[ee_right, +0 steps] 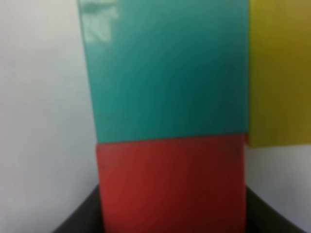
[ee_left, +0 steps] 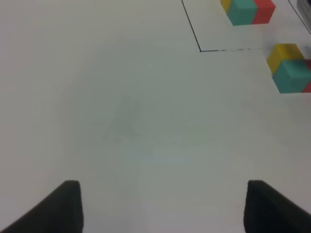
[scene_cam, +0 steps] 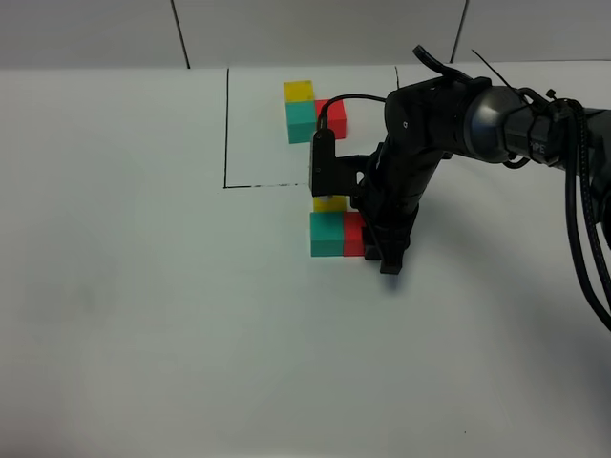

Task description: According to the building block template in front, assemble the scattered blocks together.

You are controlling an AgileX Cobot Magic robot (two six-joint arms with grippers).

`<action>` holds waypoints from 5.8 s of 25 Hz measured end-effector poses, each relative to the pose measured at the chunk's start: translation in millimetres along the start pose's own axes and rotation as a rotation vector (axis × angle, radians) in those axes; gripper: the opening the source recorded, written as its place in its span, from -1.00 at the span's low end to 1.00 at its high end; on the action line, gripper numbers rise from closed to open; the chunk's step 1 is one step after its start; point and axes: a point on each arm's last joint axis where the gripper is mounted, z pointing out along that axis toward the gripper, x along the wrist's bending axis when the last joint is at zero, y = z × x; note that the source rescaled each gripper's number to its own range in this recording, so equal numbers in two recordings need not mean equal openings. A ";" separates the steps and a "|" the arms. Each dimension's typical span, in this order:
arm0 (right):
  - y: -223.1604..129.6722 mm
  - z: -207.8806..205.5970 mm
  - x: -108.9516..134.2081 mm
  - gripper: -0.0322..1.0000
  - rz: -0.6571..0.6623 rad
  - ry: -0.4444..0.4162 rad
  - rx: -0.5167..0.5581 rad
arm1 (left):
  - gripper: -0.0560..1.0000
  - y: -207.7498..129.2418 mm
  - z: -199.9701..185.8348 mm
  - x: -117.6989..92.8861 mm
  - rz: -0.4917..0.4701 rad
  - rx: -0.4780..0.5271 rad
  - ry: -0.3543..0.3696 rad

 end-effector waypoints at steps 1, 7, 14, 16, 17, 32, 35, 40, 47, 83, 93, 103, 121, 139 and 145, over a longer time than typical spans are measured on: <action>0.9 0.3 0.5 -0.91 -0.003 0.000 0.000 | 0.24 0.0 0.0 0.0 0.000 0.000 0.000; 2.9 0.4 1.5 -0.92 -0.007 -0.002 -0.002 | 0.24 0.0 0.0 0.0 0.000 0.000 0.000; 3.0 0.4 1.5 -0.92 -0.007 -0.002 -0.003 | 0.25 0.0 0.0 0.0 0.000 0.000 0.000; 3.0 0.4 1.5 -0.92 -0.007 -0.002 -0.003 | 0.25 0.0 0.0 0.0 0.000 0.000 0.000; 3.0 0.4 1.5 -0.92 -0.007 -0.002 -0.003 | 0.25 0.0 0.0 0.0 0.000 0.000 0.000; 3.0 0.7 2.1 -0.80 -0.003 0.005 -0.003 | 0.24 0.0 0.0 0.0 0.000 0.000 0.000; 3.5 0.9 3.0 -0.36 0.000 0.012 -0.004 | 0.24 0.0 0.0 0.0 0.000 0.000 0.000; 4.4 -3.9 2.4 0.43 0.009 0.000 -0.004 | 0.24 0.0 0.0 0.0 0.000 0.000 0.000; -1.8 -37.4 0.2 0.77 0.089 -0.013 0.010 | 0.24 0.0 0.0 0.0 0.000 0.000 0.000; -195.6 -226.9 101.1 0.76 1.167 -0.466 -0.287 | 0.24 0.0 0.0 0.0 0.000 0.000 0.000; -189.8 -245.7 185.4 0.76 1.145 -0.599 -0.372 | 0.25 0.0 0.0 0.0 0.000 0.000 0.000; -182.6 -261.4 258.4 0.76 1.133 -0.705 -0.485 | 0.25 0.0 0.0 0.0 0.000 0.000 0.000; -178.3 -253.3 325.1 0.76 1.137 -0.816 -0.688 | 0.24 0.0 0.0 0.0 0.000 0.000 0.000; -182.7 -249.5 345.8 0.63 1.170 -0.771 -0.664 | 0.25 0.0 0.0 0.0 0.000 0.000 0.000; -184.0 -248.5 346.5 0.57 1.173 -0.768 -0.643 | 0.25 0.0 0.0 0.0 0.000 0.000 0.000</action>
